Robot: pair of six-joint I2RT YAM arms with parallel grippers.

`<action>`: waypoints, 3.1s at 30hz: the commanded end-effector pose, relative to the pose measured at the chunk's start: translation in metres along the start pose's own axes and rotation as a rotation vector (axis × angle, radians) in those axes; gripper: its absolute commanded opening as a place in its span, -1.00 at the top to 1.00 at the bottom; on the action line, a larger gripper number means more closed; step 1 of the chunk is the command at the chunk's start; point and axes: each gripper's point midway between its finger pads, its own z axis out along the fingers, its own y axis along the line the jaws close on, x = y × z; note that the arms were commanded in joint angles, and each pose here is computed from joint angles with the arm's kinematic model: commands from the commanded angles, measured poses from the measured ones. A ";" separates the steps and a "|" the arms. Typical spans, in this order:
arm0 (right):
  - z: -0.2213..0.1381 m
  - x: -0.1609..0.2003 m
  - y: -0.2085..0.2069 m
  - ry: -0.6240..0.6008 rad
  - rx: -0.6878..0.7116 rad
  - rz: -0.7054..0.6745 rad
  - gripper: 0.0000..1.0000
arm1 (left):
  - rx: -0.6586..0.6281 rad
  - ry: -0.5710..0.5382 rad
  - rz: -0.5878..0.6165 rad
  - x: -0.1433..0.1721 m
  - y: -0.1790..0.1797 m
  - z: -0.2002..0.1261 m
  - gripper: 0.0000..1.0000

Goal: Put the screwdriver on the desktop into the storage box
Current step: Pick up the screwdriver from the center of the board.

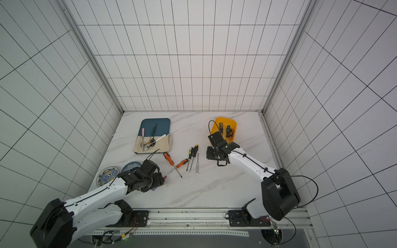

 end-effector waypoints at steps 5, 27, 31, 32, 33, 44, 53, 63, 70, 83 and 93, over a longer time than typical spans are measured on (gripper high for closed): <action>0.014 0.015 -0.004 0.041 0.038 -0.007 0.28 | -0.031 0.007 0.048 0.013 0.007 -0.001 -0.43; 0.018 0.011 0.005 0.044 0.062 -0.042 0.28 | -0.136 0.090 0.211 0.046 0.015 0.011 -0.09; 0.018 0.011 0.005 0.048 0.062 -0.042 0.28 | -0.148 0.097 0.227 0.049 0.014 0.012 -0.07; 0.018 0.010 0.006 0.046 0.060 -0.043 0.28 | -0.147 0.100 0.231 0.051 0.014 0.013 -0.05; 0.018 0.009 0.006 0.045 0.062 -0.044 0.28 | -0.147 0.104 0.236 0.052 0.013 0.013 -0.02; 0.013 0.005 0.005 0.027 0.070 -0.043 0.28 | -0.161 0.142 0.275 0.066 0.013 0.018 0.18; 0.005 0.003 0.002 0.011 0.081 -0.046 0.28 | -0.193 0.149 0.301 0.072 0.012 0.020 0.31; 0.001 0.001 0.001 -0.003 0.085 -0.043 0.28 | -0.235 0.175 0.339 0.082 0.012 0.025 0.37; -0.001 0.002 -0.004 -0.013 0.099 -0.054 0.28 | -0.246 0.187 0.341 0.084 0.011 0.029 0.55; -0.004 0.003 -0.002 -0.012 0.077 -0.051 0.24 | -0.205 0.153 0.370 0.078 -0.002 0.012 1.00; -0.024 -0.002 0.024 -0.033 -0.100 -0.027 0.11 | 0.000 -0.032 0.381 0.042 -0.051 -0.043 1.00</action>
